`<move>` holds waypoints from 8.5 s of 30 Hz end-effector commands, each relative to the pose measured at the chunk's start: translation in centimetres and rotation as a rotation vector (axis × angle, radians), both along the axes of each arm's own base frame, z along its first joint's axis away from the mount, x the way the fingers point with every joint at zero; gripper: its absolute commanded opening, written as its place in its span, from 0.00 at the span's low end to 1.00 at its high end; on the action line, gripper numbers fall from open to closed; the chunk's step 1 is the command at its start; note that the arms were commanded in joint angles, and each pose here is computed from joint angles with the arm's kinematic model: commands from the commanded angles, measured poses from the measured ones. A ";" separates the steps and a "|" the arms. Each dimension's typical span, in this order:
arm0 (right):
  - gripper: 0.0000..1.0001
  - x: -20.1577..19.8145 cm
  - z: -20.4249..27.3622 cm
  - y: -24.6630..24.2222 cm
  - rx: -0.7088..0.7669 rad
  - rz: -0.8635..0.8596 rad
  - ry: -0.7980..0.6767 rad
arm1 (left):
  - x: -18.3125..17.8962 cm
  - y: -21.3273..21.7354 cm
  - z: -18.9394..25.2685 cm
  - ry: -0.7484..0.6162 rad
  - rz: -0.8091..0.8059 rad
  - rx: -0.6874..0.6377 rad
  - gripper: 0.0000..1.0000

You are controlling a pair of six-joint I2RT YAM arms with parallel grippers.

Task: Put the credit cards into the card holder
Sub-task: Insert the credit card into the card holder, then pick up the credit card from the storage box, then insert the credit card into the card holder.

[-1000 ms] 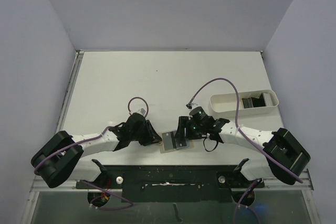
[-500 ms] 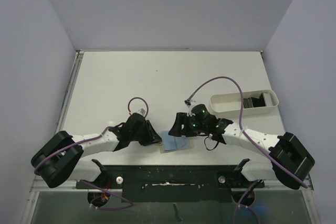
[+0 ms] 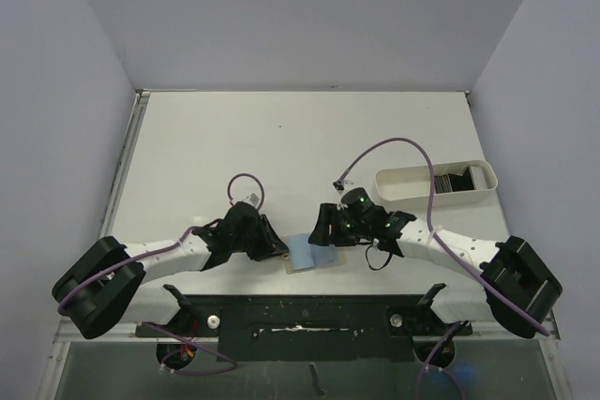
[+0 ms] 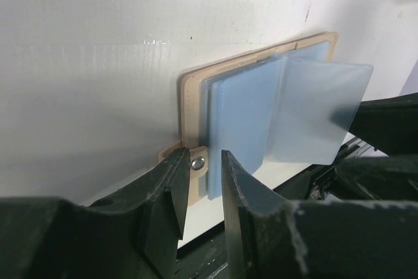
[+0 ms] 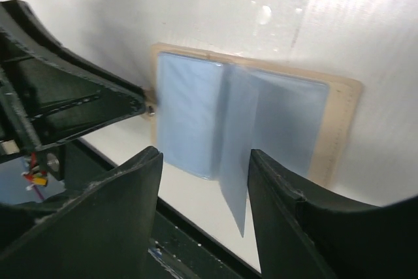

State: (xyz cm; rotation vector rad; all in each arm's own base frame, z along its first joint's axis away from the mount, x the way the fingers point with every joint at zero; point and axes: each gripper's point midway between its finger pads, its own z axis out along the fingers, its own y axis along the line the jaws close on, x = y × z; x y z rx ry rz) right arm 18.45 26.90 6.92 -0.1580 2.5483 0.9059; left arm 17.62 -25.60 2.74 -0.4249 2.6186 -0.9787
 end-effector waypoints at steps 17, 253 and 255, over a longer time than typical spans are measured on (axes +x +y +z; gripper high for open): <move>0.49 3.7 2.8 -4.1 -0.269 -0.158 -0.141 | 2.1 -1.0 4.9 -0.130 -0.029 -0.008 0.30; 0.00 1.2 -2.1 -1.1 0.091 -0.057 0.031 | 0.4 1.3 -0.5 0.026 -0.136 -0.010 0.12; 0.00 1.0 -2.5 -1.2 0.080 -0.057 0.038 | 0.4 1.4 -0.6 0.029 -0.136 -0.007 0.12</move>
